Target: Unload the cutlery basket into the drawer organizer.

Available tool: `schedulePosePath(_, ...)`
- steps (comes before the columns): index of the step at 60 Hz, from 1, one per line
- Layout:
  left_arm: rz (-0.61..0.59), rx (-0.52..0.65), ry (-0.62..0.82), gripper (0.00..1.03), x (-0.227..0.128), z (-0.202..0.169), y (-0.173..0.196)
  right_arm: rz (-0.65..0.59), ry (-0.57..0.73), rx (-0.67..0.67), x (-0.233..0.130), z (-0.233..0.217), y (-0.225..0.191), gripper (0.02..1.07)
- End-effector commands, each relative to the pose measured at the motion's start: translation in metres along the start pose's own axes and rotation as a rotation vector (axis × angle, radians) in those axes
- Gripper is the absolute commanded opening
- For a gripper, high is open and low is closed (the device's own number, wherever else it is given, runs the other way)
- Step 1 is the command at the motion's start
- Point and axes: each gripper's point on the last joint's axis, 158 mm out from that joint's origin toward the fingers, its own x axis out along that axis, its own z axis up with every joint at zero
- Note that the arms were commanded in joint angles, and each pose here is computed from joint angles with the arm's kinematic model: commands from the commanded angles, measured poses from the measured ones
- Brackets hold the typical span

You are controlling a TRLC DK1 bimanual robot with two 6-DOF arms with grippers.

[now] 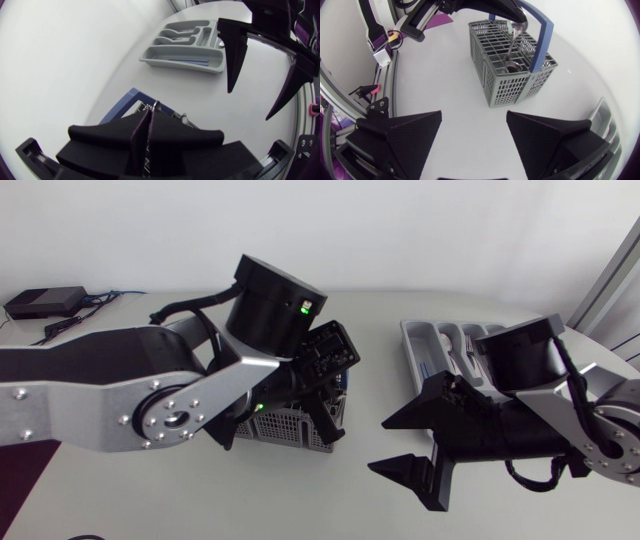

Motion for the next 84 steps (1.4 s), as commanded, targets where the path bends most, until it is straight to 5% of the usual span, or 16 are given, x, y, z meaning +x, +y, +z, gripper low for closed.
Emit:
schedulePosePath(1,0.009,0.000,-0.016,0.12,-0.008,0.001,-0.003,-0.005,-0.012,0.005,0.000,0.010,-0.001,0.95)
schedulePosePath(49,0.150,0.030,-0.140,0.12,-0.051,0.030,0.021,-0.086,-0.052,-0.028,-0.008,0.023,-0.004,0.95)
schedulePosePath(84,-0.023,-0.382,-0.142,0.13,-0.055,0.054,0.035,-0.442,-0.295,-0.118,-0.049,0.075,-0.010,0.95)
